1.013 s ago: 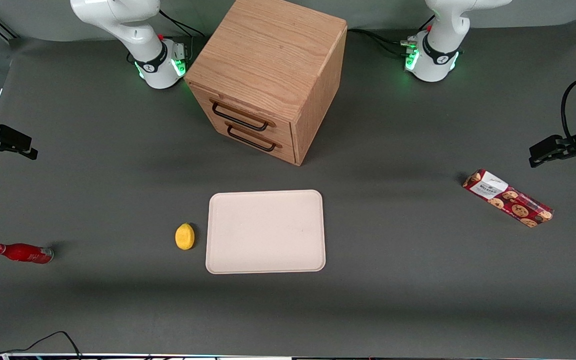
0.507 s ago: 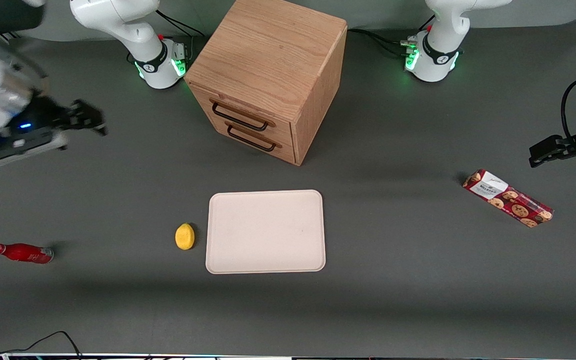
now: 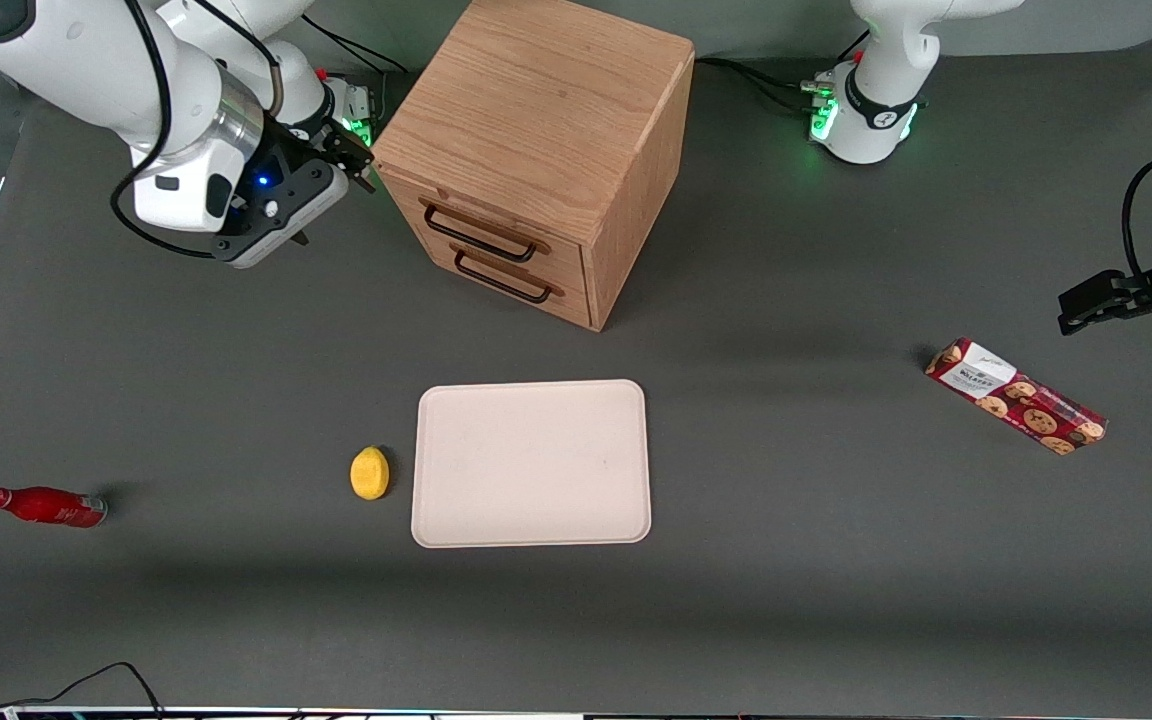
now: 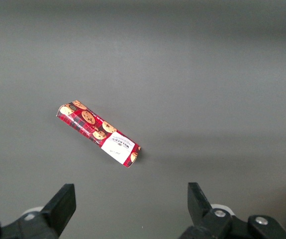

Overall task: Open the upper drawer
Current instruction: 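Move the right gripper toward the upper drawer's black handle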

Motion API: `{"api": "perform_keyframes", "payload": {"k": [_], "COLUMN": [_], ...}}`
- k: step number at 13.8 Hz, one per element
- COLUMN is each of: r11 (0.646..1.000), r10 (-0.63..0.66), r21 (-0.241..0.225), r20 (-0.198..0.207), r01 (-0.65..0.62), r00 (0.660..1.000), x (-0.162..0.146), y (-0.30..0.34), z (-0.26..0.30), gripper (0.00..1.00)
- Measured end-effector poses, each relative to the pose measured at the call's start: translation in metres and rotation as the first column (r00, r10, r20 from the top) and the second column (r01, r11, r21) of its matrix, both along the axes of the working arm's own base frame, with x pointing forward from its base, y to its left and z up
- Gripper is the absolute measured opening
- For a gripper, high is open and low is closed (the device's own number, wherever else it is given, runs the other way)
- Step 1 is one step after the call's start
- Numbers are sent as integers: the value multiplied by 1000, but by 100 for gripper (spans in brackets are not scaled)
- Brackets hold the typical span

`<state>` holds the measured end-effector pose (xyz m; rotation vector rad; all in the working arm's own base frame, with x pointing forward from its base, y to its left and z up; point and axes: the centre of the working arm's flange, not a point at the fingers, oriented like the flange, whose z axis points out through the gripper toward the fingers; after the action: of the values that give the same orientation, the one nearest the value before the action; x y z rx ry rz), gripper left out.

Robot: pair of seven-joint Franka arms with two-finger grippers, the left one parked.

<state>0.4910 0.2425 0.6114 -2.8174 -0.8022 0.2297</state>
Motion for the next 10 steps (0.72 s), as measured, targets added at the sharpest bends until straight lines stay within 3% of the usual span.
{"api": "perform_keyframes", "payload": {"k": [6, 10], "r11": [997, 998], "r10": [-25, 13], "r21": [65, 61], "r20": [-135, -168], "r01": [34, -3], "r00": [990, 986], "x": [18, 25], "y": [18, 28], "z": [-54, -85], "gripper": [100, 100]}}
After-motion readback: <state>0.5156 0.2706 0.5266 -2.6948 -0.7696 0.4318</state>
